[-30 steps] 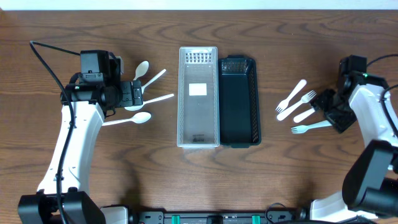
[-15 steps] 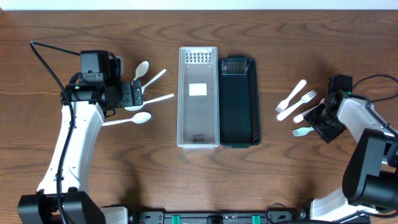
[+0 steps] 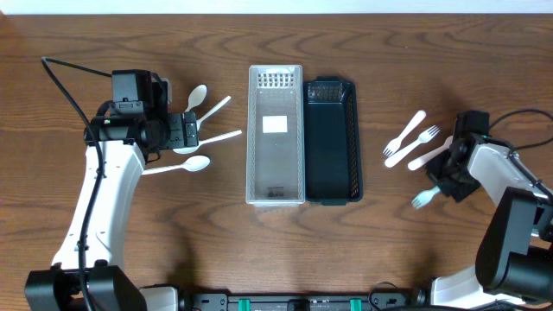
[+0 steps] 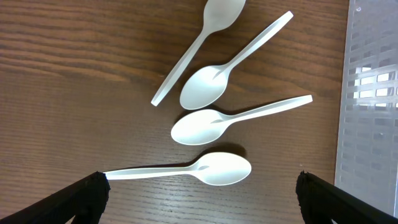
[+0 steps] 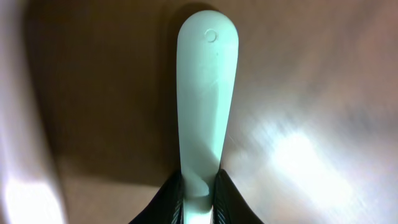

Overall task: Pack container
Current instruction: 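Reach the right gripper to the pale green fork and grasp it, then carry the green fork into the dark green tray and release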

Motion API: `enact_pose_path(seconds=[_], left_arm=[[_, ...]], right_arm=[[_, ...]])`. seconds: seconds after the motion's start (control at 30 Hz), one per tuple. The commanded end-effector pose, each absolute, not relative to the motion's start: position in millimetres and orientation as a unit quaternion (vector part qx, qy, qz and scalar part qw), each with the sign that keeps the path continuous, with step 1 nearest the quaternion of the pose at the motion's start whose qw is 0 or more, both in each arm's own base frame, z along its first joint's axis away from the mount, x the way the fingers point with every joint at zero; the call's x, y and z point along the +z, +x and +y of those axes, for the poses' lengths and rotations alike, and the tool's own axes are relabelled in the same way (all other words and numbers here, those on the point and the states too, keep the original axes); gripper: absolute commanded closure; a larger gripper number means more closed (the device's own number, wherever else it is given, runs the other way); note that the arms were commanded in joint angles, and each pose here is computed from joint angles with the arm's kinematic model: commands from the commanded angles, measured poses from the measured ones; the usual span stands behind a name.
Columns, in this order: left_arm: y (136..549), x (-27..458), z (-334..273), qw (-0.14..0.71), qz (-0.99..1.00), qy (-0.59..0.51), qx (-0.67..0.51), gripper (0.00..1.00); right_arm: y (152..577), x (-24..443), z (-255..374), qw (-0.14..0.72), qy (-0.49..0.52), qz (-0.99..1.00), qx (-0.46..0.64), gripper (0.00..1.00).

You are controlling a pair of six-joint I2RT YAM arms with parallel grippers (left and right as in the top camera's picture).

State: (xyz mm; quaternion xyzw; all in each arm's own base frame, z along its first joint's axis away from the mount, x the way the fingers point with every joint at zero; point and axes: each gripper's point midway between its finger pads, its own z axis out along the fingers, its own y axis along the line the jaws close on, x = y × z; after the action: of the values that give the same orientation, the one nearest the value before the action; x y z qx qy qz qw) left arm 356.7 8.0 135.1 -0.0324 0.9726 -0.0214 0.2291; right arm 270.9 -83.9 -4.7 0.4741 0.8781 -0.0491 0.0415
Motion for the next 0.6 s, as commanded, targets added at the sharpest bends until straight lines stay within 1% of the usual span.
enact_pose_path(seconds=[0.0,0.07,0.13,0.23,0.37,0.47,0.57], left_arm=[[360,138,10,0.233,0.972,-0.026,-0.020,0.02],[360,138,10,0.233,0.972,-0.026,-0.020,0.02],[360,138,10,0.233,0.972,-0.026,-0.020,0.02],[360,138,10,0.233,0.972,-0.026,-0.020,0.02],[360,138,10,0.233,0.972,-0.026,-0.020,0.02],[360,138,10,0.233,0.972,-0.026,-0.020,0.02],[360,138,10,0.233,0.972,-0.026,-0.020,0.02]], right_arm=[[264,11,-82,0.036,0.482,0.875,-0.040,0.95],[273,40,-80,0.064,0.476,0.876,-0.031,0.98],[288,75,-70,0.106,0.446,0.889,-0.004,0.98],[314,132,-40,0.188,0.374,0.906,0.055,0.99],[335,188,13,0.273,0.273,0.912,0.137,0.99],[337,202,48,0.292,0.228,0.913,0.168,0.99],[335,193,77,0.277,0.206,0.921,0.180,0.99]])
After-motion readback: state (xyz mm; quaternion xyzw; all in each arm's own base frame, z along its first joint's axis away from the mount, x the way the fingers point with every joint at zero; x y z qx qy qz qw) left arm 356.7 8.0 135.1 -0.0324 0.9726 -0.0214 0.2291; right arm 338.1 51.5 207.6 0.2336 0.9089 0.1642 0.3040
